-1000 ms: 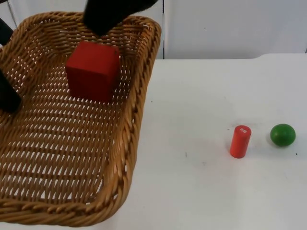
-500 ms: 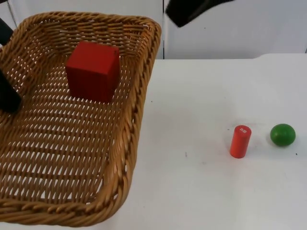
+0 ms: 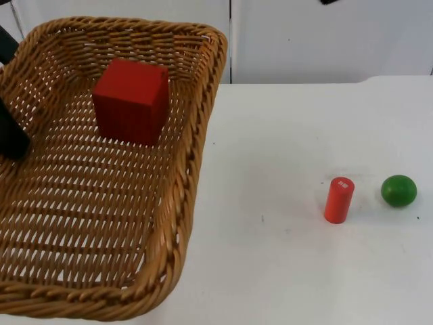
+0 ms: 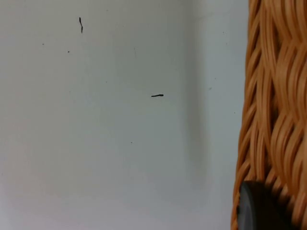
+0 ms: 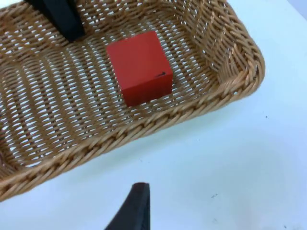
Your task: Pick up the basket with the left hand and place the object to the left of the red cylinder into the basket with the right hand.
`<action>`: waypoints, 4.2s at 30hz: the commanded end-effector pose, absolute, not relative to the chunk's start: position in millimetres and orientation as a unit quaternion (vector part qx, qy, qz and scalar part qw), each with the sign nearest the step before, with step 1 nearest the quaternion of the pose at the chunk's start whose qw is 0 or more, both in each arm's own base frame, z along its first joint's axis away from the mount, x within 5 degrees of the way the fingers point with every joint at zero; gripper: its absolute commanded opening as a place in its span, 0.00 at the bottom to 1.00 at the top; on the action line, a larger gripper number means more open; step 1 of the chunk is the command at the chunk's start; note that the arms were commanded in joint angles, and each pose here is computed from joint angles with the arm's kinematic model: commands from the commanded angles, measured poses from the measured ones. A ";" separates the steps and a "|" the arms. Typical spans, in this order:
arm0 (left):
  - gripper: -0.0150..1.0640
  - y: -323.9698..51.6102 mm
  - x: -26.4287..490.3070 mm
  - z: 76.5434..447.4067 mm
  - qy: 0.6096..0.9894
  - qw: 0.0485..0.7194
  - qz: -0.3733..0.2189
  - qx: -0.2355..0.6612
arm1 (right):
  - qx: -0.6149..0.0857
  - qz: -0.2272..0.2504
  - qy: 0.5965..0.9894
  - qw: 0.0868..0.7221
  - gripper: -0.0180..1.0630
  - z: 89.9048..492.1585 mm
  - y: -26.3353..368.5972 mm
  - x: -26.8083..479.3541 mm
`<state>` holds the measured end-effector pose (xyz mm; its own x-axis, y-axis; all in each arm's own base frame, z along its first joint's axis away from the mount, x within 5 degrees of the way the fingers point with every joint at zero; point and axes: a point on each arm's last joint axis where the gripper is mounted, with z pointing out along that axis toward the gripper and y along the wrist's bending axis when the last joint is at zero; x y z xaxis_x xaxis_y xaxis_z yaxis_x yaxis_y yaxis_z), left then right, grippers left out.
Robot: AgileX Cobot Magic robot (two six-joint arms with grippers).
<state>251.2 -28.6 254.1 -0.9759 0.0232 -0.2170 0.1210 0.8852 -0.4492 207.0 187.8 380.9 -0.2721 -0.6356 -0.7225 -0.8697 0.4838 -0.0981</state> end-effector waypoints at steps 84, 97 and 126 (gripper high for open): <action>0.01 -18.9 404.4 107.3 0.966 0.093 -0.238 0.030 | -0.452 0.154 0.750 0.458 0.85 385.0 129.6 140.7; 0.01 -19.1 414.6 90.9 0.966 0.083 -0.244 0.026 | -0.452 0.154 0.750 0.458 0.85 385.0 129.6 140.7; 0.89 -22.5 417.0 93.3 0.960 0.081 -0.266 0.019 | -0.456 0.153 0.751 0.453 0.85 384.1 129.4 140.2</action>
